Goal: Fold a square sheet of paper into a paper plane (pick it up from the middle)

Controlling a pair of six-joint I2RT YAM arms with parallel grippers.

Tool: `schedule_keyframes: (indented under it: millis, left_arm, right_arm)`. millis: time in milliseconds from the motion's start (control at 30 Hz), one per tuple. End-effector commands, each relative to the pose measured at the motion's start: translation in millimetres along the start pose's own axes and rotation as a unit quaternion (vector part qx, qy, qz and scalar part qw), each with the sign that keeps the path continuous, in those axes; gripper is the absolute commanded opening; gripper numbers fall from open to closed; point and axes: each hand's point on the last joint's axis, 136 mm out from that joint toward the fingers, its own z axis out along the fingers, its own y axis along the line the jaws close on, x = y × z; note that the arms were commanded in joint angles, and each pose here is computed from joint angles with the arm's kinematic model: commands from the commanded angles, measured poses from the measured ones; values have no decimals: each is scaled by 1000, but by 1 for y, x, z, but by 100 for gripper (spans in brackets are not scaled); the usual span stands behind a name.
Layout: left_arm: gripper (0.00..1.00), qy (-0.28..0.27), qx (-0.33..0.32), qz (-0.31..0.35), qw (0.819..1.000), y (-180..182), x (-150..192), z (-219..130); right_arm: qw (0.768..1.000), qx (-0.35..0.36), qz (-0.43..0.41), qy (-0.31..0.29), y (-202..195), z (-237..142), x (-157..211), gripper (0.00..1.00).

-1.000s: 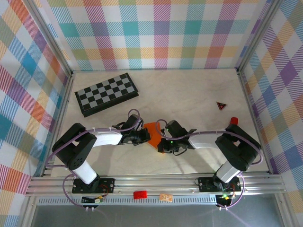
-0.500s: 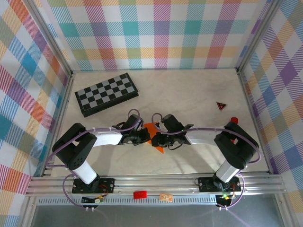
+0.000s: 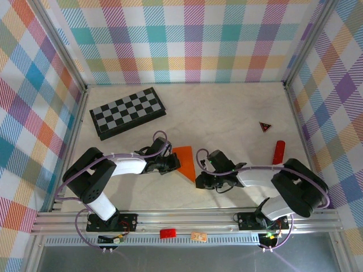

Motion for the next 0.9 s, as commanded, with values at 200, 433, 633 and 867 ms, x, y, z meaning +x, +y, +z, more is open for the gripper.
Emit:
schedule_keyframes:
  millis: [200, 433, 633, 867]
  left_arm:
    - [3, -23, -22, -62, 998, 18, 12, -6]
    - [20, -48, -32, -22, 998, 7, -3, -30]
    - [38, -51, 2, -53, 997, 8, -16, -45]
    - [46, -41, 40, -79, 995, 11, -22, -49]
  right_arm:
    - [987, 56, -59, -140, -1, -33, -50, 43]
    - [988, 73, -62, -120, 8, -31, -63, 51]
    - [992, 23, -53, -108, 24, -19, -71, 52]
    - [995, 5, -30, -94, 22, -12, -76, 51]
